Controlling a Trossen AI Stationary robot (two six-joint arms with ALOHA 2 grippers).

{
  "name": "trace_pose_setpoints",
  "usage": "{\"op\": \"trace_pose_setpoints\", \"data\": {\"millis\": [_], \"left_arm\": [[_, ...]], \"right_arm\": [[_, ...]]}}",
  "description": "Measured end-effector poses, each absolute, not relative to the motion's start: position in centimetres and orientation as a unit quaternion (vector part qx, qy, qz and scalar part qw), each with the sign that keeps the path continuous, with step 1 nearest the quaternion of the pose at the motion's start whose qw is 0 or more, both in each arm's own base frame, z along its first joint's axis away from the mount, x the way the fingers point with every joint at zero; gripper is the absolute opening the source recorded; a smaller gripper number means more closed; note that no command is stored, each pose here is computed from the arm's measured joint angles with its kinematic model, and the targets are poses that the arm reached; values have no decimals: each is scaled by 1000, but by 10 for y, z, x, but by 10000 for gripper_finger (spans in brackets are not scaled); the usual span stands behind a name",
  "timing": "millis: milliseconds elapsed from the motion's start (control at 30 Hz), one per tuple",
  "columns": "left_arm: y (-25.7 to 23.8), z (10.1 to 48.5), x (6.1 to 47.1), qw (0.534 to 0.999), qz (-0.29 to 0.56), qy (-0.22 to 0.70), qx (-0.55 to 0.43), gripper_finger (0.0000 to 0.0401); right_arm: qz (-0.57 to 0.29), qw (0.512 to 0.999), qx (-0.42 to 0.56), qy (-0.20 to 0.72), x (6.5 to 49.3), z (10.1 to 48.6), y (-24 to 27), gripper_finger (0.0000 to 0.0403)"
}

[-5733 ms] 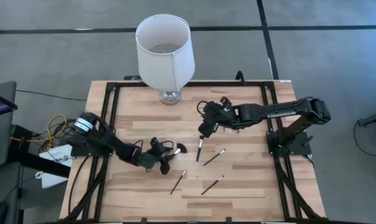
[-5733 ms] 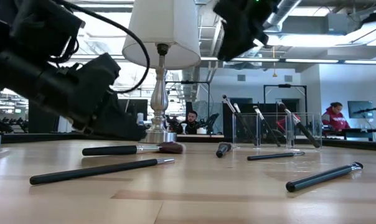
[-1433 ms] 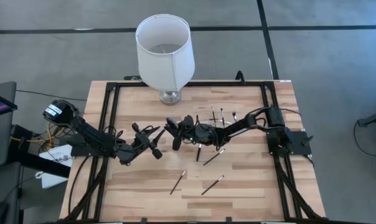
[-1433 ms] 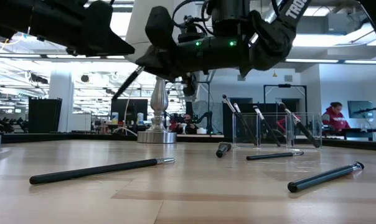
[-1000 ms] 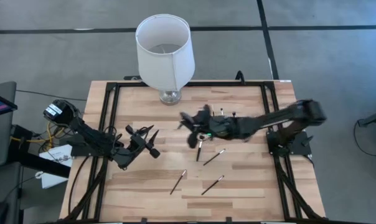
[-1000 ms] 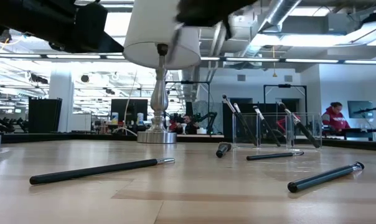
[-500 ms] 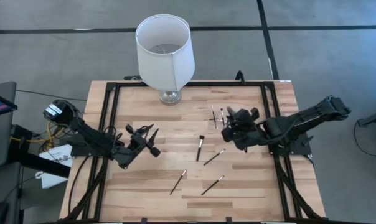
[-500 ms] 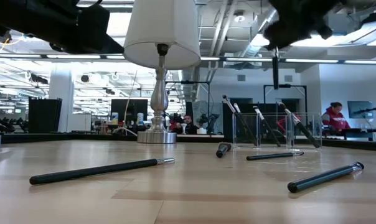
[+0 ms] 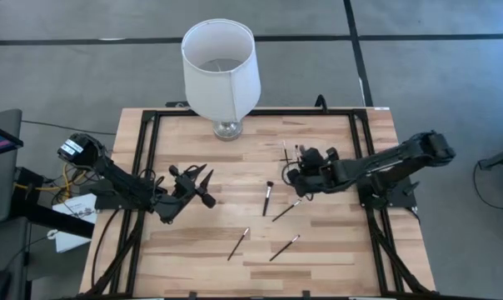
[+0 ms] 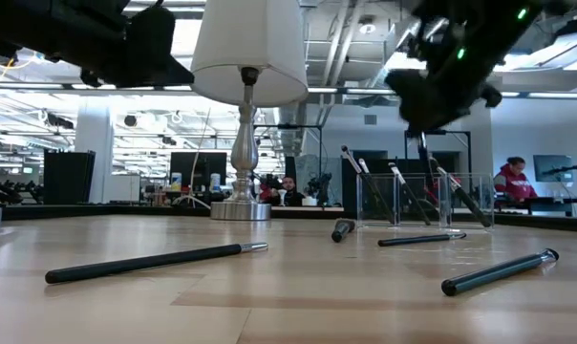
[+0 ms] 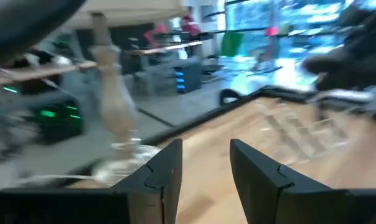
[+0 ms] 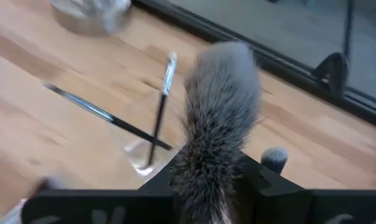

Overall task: Pick & Place Makeup Supplies
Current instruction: Put the black makeup brush into the transparent organizer

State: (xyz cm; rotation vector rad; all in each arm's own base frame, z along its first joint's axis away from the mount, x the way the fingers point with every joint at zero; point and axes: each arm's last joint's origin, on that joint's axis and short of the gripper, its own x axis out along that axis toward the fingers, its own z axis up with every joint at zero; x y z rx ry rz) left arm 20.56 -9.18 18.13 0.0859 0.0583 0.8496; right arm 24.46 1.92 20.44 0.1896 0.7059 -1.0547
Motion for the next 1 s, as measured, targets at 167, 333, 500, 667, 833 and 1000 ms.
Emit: {"op": "trace_pose_setpoints", "data": {"millis": [167,333,500,667,833,1000], "left_arm": [[-94,181,211,948,318,14,-18,131],[-91,178,218,964,254,10,-79,131],[-89,162,225,964,235,28,-121,131],[-93,134,234,961,235,67,-132,131],[-104,128,261,966,215,81,-120,131],[-107,132,298,965,218,69,-129,131]], "right_arm": [[-514,773,68,366,255,179,9,51],[-497,770,76,393,264,169,4,56],[-463,792,64,394,269,175,5,83],[-435,820,58,368,273,204,9,116],[-400,851,44,337,274,240,17,145],[-375,875,51,304,270,265,26,164]]}}
